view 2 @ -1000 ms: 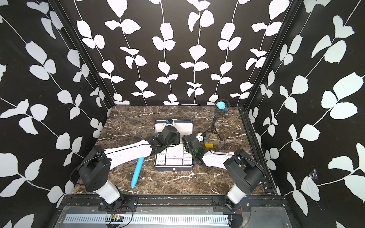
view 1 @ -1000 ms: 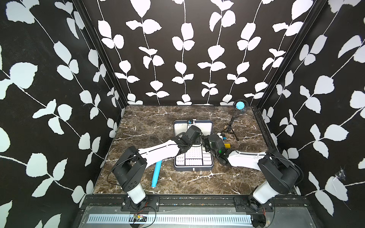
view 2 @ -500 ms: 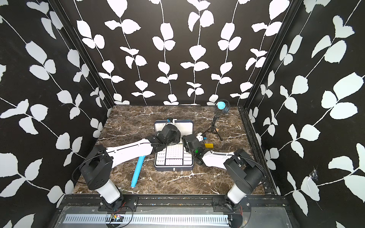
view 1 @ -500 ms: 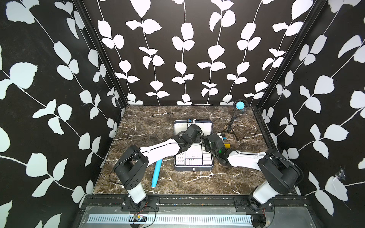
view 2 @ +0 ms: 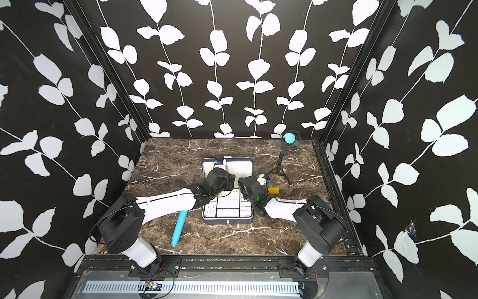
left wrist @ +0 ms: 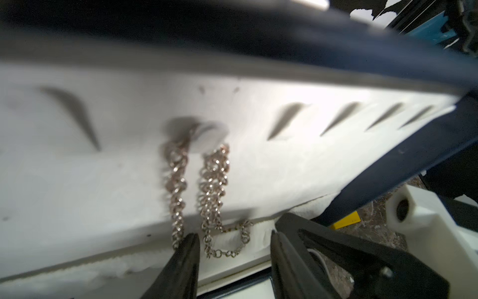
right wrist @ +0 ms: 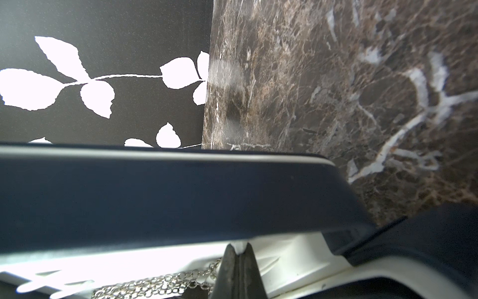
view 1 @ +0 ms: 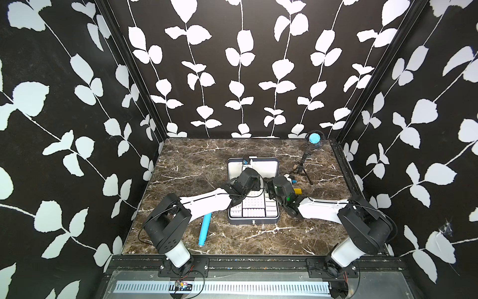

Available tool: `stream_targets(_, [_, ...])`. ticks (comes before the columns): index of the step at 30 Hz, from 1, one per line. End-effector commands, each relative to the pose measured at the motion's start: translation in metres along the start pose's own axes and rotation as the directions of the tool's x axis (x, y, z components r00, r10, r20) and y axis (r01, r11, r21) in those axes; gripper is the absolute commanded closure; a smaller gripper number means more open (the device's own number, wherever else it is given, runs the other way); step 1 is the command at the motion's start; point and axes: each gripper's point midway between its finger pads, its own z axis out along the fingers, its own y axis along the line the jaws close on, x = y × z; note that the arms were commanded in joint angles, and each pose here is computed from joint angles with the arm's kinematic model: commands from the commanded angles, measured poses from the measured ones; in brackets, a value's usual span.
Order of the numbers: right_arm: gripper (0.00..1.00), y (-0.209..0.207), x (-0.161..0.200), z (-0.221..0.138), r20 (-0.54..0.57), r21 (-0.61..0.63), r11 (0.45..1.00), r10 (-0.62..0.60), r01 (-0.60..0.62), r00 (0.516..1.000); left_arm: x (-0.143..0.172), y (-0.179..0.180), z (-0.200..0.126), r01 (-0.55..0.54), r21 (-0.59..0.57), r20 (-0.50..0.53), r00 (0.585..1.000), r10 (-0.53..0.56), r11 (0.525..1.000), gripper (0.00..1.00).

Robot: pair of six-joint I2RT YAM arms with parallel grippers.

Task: Put jewelry chain into jewelry box
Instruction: Adjust the necklace in the storage slot.

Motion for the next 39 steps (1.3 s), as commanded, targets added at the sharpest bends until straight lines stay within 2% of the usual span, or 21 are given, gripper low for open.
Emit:
stream_targets(1, [1.00, -0.009, 0.007, -0.002, -0.027, 0.020, 1.000, -0.006, 0.007, 1.000, -0.001, 0.003, -0.003, 0.021, 0.000, -0.002, 1.000, -0.021, 1.000, 0.53])
stream_targets(17, [1.00, -0.009, 0.010, -0.003, -0.037, 0.019, 1.000, 0.001, 0.000, 0.999, 0.011, 0.011, 0.013, 0.023, -0.048, -0.049, 0.998, -0.026, 0.999, 0.54])
stream_targets(33, [1.00, -0.017, 0.002, -0.004, 0.010, 0.033, 0.999, 0.011, -0.011, 1.000, -0.007, 0.009, -0.007, 0.022, -0.032, 0.061, 0.998, -0.020, 0.999, 0.55])
stream_targets(39, [1.00, -0.009, 0.000, -0.010, 0.026, 0.013, 1.000, 0.023, -0.023, 0.999, -0.004, 0.008, -0.011, 0.021, -0.105, 0.074, 0.997, -0.013, 0.994, 0.59])
